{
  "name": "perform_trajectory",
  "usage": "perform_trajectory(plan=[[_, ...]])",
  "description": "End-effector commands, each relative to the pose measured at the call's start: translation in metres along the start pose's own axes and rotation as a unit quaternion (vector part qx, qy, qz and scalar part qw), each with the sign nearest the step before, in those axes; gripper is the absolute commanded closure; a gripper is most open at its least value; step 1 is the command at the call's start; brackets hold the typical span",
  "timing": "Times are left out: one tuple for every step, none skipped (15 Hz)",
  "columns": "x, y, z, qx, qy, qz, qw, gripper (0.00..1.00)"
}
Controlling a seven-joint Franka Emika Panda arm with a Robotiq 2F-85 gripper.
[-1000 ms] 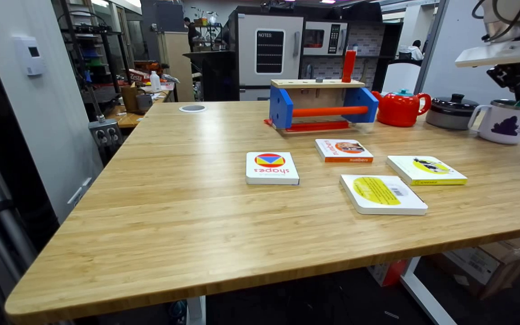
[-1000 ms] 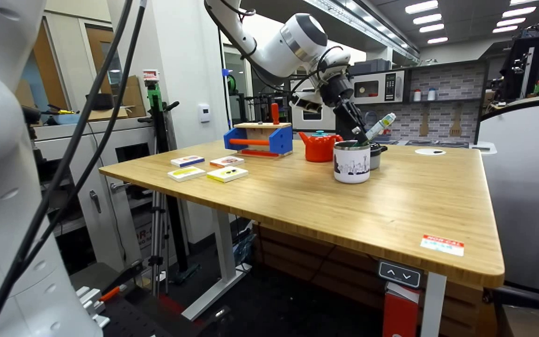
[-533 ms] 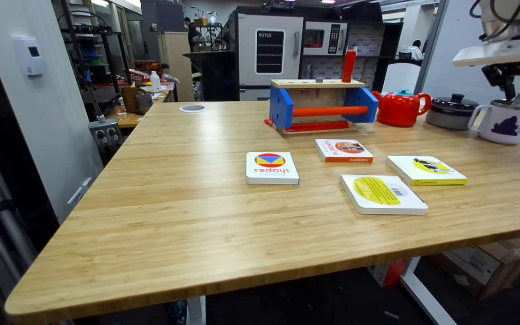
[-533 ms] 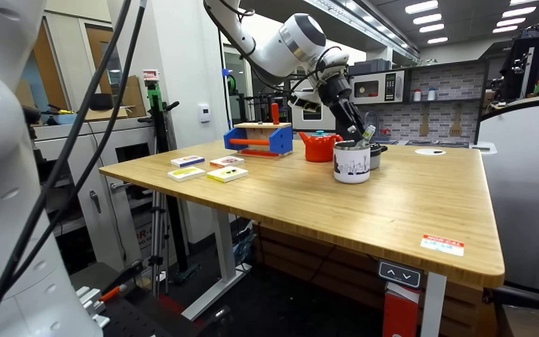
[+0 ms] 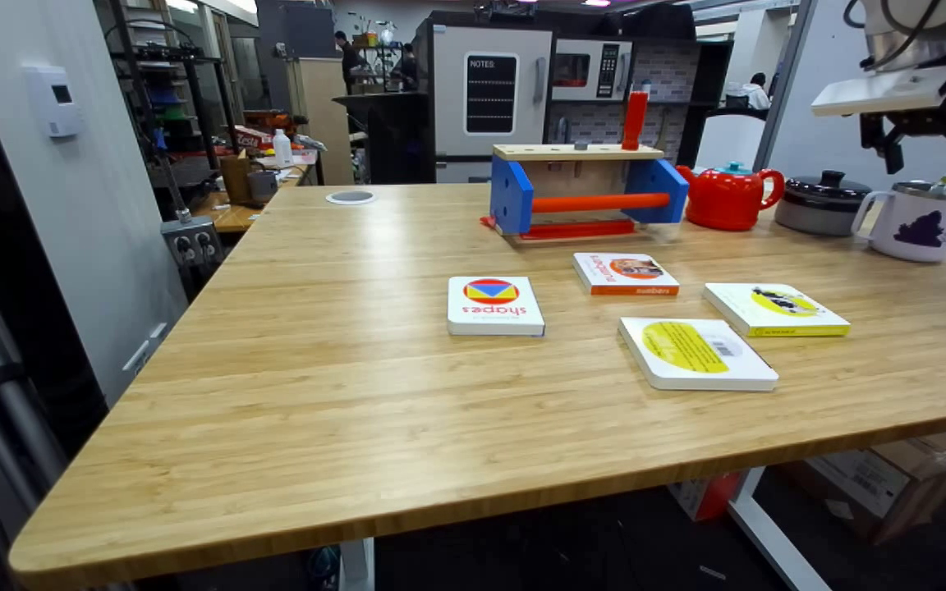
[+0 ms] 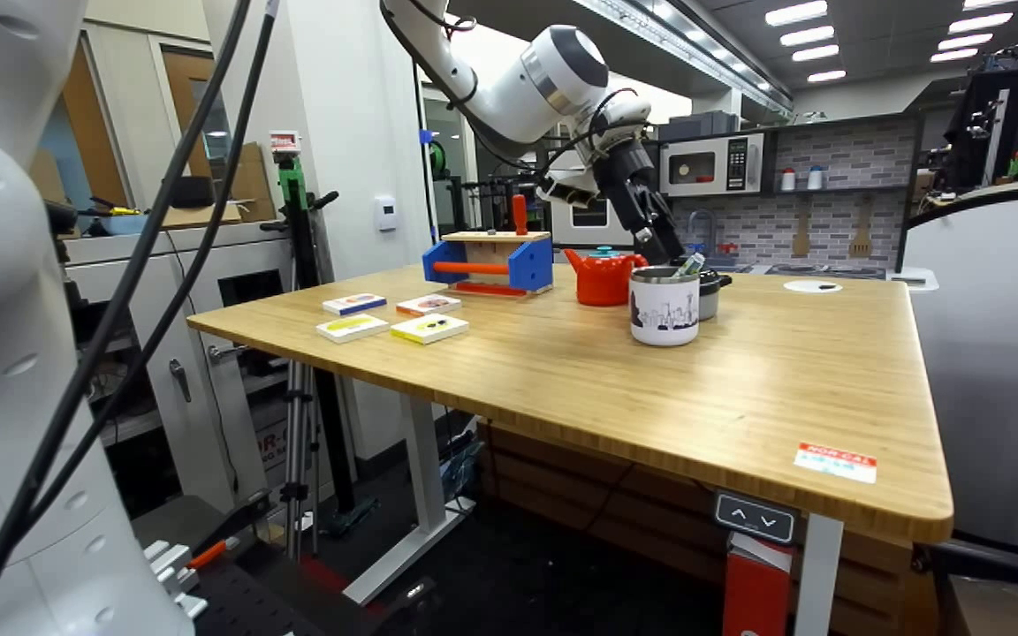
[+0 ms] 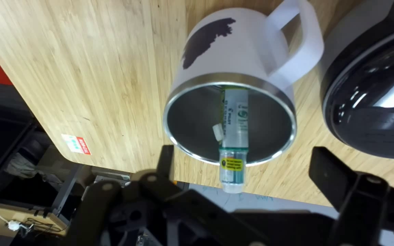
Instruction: Put the green marker inside the white thermos
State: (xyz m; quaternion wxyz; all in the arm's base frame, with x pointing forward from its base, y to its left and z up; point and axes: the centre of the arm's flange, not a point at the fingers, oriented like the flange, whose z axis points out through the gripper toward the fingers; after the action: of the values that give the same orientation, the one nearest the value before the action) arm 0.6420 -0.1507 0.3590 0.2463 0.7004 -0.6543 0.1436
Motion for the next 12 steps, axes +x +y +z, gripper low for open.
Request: perform_trajectory(plan=[[0.000, -0.001, -0.009, 0.013, -0.011, -0.013, 0.9998, 0.00], [-0.003, 0.002, -0.014, 0.019, -0.012, -0.021, 0.9995, 0.00], [-0.006, 0.004, -0.019, 0.025, -0.011, -0.032, 0.9991, 0.00], [-0.010, 0.008, -0.027, 0.033, -0.011, -0.042, 0.9985, 0.00], [-0.014, 0.012, -0.035, 0.043, -0.019, -0.054, 0.9975, 0.13], [-0.018, 0.017, -0.045, 0.050, -0.025, -0.065, 0.9963, 0.28], [-0.023, 0.022, -0.055, 0.059, -0.032, -0.074, 0.9950, 0.34], [-0.028, 0.029, -0.065, 0.068, -0.045, -0.084, 0.9932, 0.42], [-0.033, 0.038, -0.074, 0.074, -0.061, -0.095, 0.9909, 0.47], [-0.039, 0.047, -0.080, 0.078, -0.075, -0.106, 0.9885, 0.56], [-0.045, 0.058, -0.084, 0.080, -0.088, -0.116, 0.9861, 0.61], [-0.052, 0.071, -0.087, 0.080, -0.102, -0.129, 0.9831, 0.70]])
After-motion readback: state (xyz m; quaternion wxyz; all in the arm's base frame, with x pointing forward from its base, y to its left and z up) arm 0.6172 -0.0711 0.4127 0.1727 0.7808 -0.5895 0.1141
